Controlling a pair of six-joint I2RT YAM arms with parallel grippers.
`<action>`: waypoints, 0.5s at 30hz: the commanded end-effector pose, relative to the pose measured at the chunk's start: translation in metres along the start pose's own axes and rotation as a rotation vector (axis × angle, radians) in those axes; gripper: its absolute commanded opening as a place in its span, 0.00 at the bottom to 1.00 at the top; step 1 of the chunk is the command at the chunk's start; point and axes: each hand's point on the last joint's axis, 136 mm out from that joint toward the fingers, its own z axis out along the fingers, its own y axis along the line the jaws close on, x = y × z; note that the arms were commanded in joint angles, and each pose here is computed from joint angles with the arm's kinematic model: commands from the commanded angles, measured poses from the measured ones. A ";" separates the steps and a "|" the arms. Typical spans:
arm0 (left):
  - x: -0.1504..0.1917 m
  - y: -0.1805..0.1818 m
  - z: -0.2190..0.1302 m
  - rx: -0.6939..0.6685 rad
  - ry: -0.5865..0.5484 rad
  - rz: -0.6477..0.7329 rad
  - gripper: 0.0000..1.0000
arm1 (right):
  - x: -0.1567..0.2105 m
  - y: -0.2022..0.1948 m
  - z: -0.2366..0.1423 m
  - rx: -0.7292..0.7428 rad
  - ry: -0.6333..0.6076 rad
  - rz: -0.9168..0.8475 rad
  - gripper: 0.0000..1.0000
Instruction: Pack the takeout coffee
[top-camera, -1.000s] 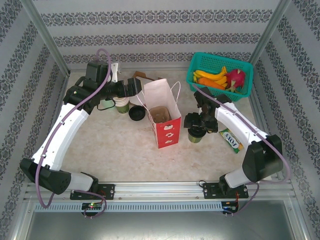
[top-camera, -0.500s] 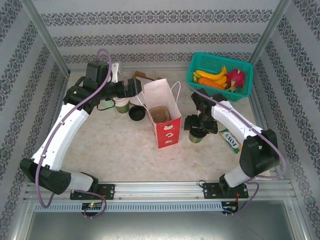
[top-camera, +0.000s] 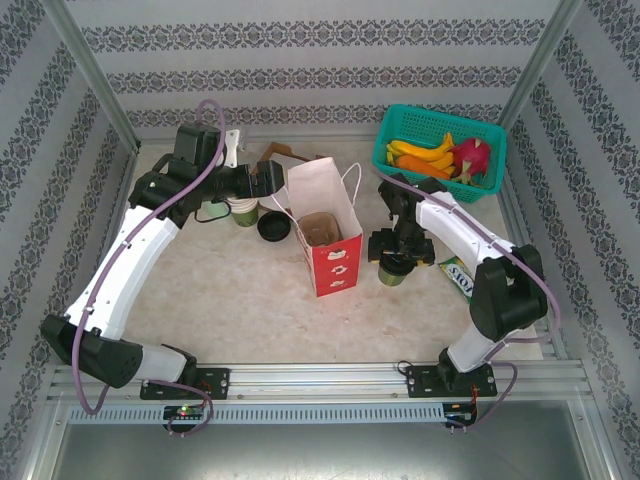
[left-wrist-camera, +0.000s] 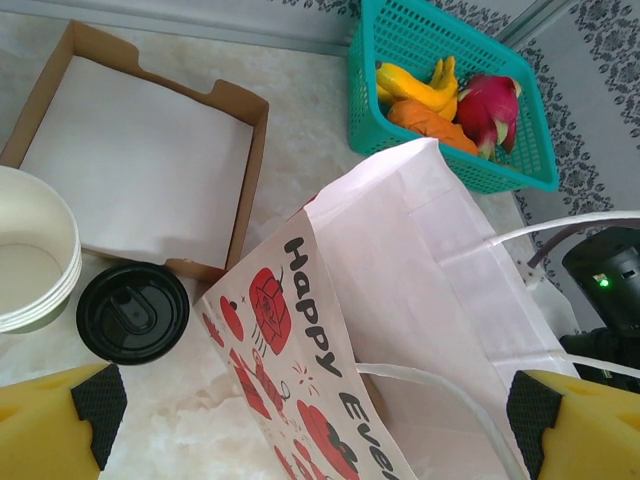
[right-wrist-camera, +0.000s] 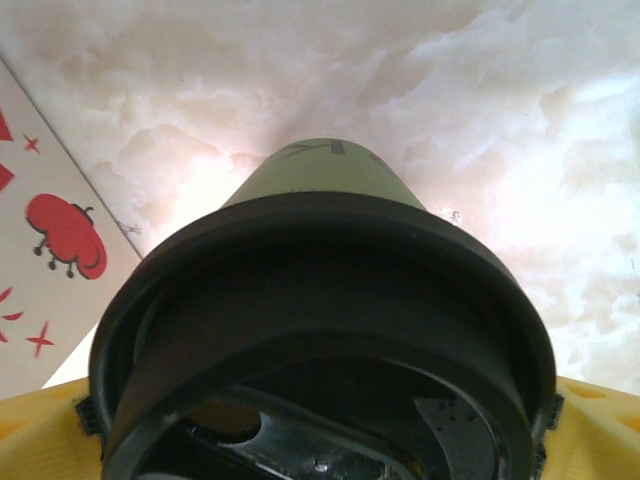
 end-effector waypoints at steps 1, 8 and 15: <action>0.004 0.004 0.000 -0.008 0.025 0.017 1.00 | 0.002 -0.005 -0.003 0.027 0.029 -0.019 0.98; 0.005 0.004 0.004 -0.003 0.040 0.017 1.00 | -0.001 -0.005 -0.004 0.036 0.044 -0.037 0.98; 0.006 0.005 0.006 -0.006 0.053 0.017 1.00 | -0.004 -0.007 -0.001 0.051 0.066 -0.048 0.98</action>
